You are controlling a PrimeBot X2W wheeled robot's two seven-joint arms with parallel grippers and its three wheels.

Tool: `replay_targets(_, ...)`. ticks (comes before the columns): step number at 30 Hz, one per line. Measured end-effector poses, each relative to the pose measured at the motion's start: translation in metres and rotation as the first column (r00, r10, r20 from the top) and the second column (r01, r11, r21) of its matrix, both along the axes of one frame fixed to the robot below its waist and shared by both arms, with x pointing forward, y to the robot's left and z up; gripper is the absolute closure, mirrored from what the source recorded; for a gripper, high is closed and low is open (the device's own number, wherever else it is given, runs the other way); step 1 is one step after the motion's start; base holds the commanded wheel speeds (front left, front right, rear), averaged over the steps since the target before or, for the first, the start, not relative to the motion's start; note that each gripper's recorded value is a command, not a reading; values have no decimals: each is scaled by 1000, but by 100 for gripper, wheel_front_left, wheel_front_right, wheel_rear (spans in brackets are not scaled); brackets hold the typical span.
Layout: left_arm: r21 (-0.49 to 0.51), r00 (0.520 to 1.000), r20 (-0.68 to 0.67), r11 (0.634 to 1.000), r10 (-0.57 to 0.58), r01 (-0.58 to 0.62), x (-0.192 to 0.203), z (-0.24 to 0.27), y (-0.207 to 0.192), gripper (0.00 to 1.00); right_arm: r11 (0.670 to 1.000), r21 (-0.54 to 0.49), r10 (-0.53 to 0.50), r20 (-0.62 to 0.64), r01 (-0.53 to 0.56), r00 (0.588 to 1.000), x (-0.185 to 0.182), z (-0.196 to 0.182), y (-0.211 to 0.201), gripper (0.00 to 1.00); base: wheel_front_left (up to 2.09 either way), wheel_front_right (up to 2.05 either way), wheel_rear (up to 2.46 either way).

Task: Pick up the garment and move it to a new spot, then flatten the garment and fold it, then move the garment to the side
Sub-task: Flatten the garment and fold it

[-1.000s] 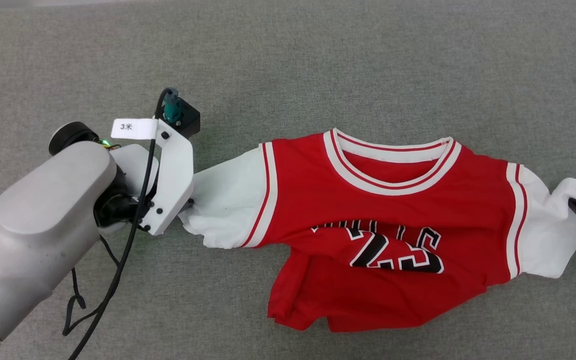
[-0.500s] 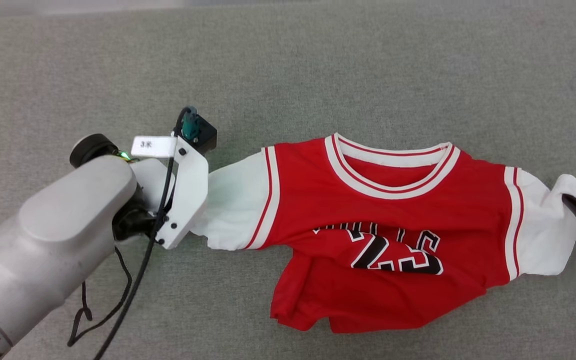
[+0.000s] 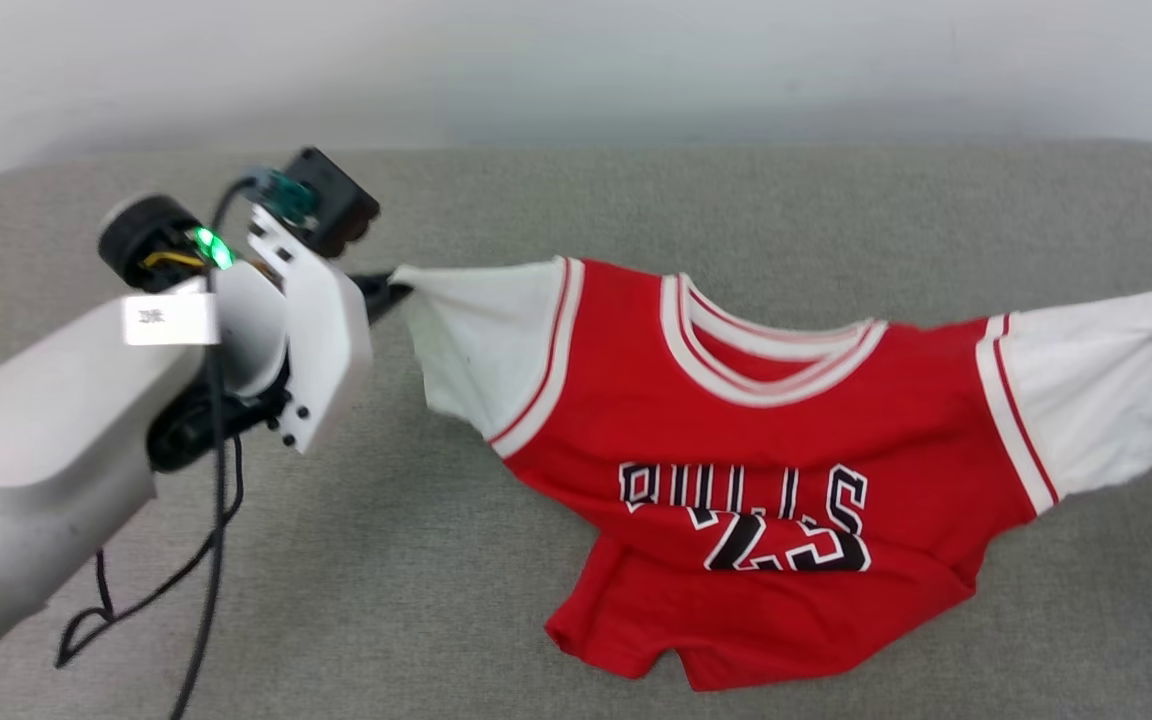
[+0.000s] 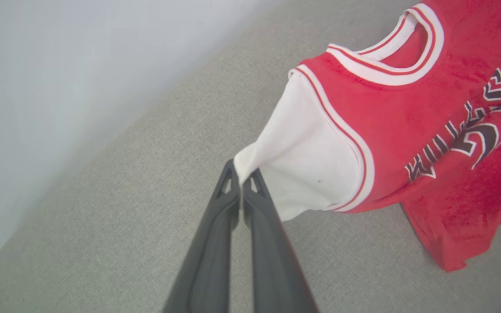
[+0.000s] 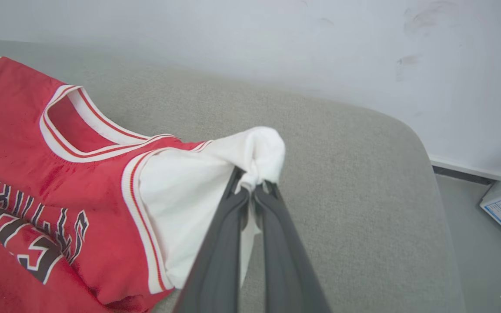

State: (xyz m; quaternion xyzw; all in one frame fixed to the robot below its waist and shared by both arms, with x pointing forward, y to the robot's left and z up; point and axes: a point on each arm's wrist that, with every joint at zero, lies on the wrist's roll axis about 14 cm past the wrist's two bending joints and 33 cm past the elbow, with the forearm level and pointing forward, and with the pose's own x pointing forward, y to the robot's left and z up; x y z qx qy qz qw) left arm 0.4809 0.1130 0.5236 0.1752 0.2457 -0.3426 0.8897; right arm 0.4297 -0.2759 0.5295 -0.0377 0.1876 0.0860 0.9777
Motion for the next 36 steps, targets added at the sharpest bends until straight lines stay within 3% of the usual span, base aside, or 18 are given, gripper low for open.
replay_targets(4, -74, 985, 174, 997, 4, 9, -3, 57, 4, 100, 1000, 8, 28, 113, -29, 993, 1, 34, 10, 100, 0, 0, 0)
replay_targets(8, -90, 937, 349, 996, 11, 22, -11, 111, 11, 100, 998, 13, 60, 221, -64, 973, 1, 68, 21, 100, 0, 0, 0)
replay_targets(13, -114, 838, 544, 993, 50, 14, -24, 178, 21, 100, 995, 12, 87, 347, -97, 934, 1, 109, 33, 100, 0, 0, 0)
replay_targets(18, -149, 723, 685, 989, 90, 18, -37, 239, 30, 100, 992, -11, 119, 452, -128, 884, 5, 151, 45, 100, 0, 0, 0)
replay_targets(21, -152, 678, 729, 988, 99, 19, -39, 260, 32, 100, 989, -26, 137, 491, -143, 860, 9, 171, 51, 100, 0, 0, 0)
replay_targets(28, -188, 667, 737, 981, 113, 41, -22, 273, 26, 100, 979, -83, 203, 523, -187, 828, 36, 197, 69, 100, 0, 0, 0)
replay_targets(36, -248, 649, 743, 968, 165, 38, 33, 286, 25, 100, 972, -104, 232, 537, -209, 811, 99, 214, 86, 100, 0, 0, 0)
